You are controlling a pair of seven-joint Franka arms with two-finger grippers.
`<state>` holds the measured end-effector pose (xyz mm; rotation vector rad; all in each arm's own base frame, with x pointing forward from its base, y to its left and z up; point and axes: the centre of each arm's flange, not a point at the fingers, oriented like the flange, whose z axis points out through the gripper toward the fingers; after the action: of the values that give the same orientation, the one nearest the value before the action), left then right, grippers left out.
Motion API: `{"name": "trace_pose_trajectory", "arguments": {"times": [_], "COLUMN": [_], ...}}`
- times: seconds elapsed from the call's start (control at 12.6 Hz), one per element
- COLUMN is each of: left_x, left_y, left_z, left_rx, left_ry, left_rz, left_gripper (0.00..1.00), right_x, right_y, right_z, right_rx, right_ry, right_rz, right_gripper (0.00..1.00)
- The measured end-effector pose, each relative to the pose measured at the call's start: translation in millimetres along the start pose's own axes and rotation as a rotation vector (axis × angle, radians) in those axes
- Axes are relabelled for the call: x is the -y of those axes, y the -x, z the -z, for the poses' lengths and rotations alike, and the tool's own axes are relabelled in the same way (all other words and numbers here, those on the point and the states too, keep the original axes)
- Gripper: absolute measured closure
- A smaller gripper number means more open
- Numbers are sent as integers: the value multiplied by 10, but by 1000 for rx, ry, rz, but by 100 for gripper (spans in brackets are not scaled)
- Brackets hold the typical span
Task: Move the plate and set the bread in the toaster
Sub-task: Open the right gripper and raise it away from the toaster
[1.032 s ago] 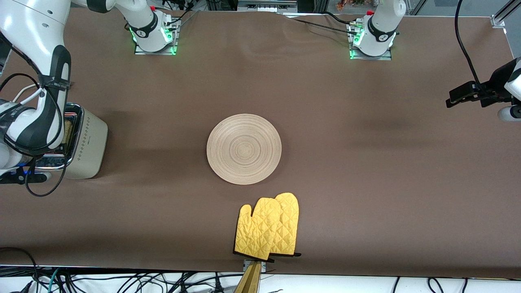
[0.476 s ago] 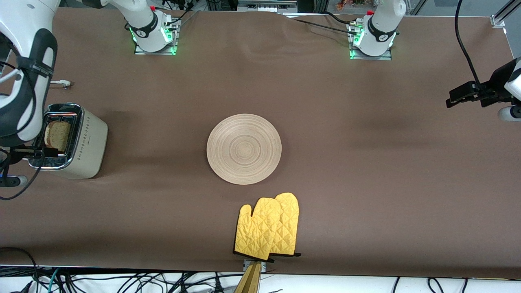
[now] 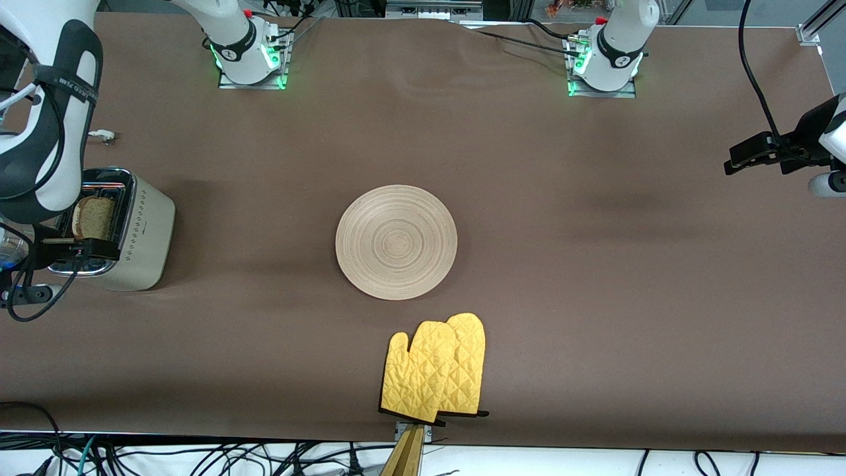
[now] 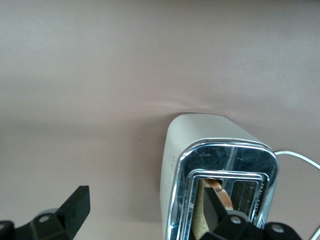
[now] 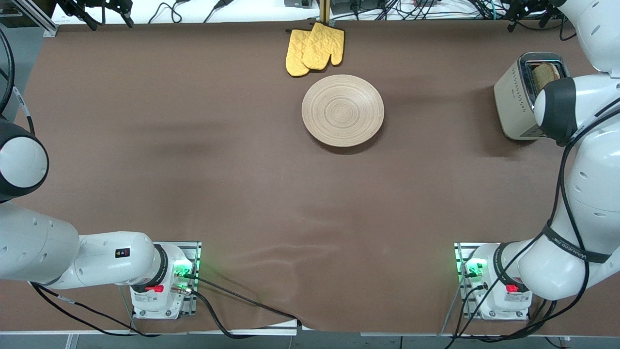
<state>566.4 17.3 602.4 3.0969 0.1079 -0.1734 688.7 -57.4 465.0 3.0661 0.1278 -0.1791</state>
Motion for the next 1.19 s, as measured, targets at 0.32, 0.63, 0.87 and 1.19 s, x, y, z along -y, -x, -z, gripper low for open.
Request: {"name": "trace_pose_trajectory", "arguments": {"times": [0.32, 0.63, 0.87, 1.19], "left_x": [-1, -1, -1, -1], "left_y": [-1, -1, -1, -2], "left_z": [-1, -2, -1, -3], "left_rx": [0, 1, 1, 1], "left_ry": [0, 0, 0, 0], "left_rz": [0, 0, 0, 0], "left_gripper": [0, 0, 0, 0], "right_x": [266, 334, 178, 233], "right_y": [151, 642, 820, 993], "right_z": [241, 683, 757, 997], "right_rx": [-4, -27, -28, -64], "right_ry": [-119, -147, -112, -93], "right_rz": [-95, -80, -92, -75], "right_gripper": [0, 0, 0, 0]}}
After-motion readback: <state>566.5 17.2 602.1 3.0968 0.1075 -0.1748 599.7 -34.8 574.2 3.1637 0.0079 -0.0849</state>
